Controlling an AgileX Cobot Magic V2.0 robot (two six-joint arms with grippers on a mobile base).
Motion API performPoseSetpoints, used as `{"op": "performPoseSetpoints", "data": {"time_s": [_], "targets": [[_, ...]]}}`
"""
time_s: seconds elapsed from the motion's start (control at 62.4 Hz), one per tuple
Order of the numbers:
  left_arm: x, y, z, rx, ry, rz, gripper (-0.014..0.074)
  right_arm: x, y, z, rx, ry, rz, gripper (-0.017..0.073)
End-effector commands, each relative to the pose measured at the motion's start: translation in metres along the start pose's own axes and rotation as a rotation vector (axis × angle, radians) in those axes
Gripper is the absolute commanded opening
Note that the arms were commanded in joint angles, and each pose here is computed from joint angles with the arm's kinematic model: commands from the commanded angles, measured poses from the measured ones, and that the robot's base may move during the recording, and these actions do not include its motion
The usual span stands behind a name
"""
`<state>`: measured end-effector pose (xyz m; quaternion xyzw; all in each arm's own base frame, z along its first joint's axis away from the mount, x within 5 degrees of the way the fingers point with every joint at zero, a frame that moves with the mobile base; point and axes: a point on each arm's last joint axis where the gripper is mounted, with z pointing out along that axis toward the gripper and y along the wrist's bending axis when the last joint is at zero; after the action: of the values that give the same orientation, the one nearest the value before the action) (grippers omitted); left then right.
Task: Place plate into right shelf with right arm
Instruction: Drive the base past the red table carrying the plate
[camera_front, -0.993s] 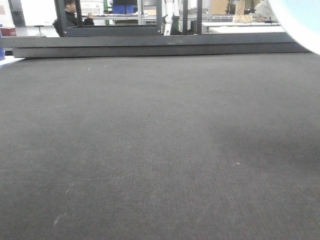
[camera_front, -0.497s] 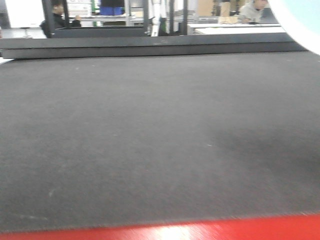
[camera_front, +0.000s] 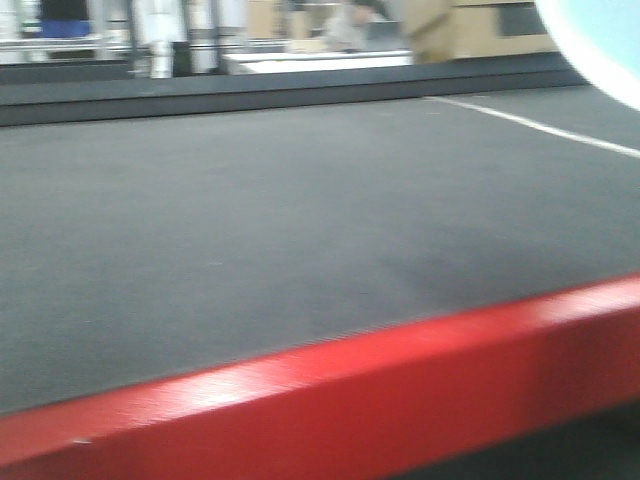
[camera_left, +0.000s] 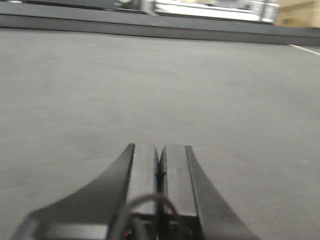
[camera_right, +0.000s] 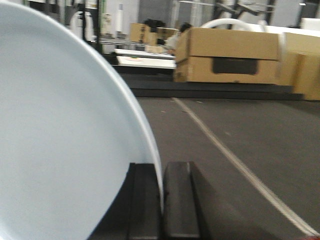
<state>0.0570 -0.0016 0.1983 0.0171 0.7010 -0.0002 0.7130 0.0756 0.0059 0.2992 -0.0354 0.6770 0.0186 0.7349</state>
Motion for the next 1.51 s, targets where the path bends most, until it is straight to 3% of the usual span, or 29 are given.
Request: {"op": "performPoseSetpoints", "data": {"time_s": [0.0,1.49], "targets": [[-0.0052,0.0011,-0.0008,-0.012,-0.089,-0.015,-0.0128,-0.0183,-0.0014,-0.0006,0.015,-0.116,-0.010,0.0054],[-0.0052,0.0011,-0.0008,-0.012,-0.089,-0.015,-0.0128,-0.0183,-0.0014,-0.0006,0.015,-0.116,-0.010,0.0054]]}}
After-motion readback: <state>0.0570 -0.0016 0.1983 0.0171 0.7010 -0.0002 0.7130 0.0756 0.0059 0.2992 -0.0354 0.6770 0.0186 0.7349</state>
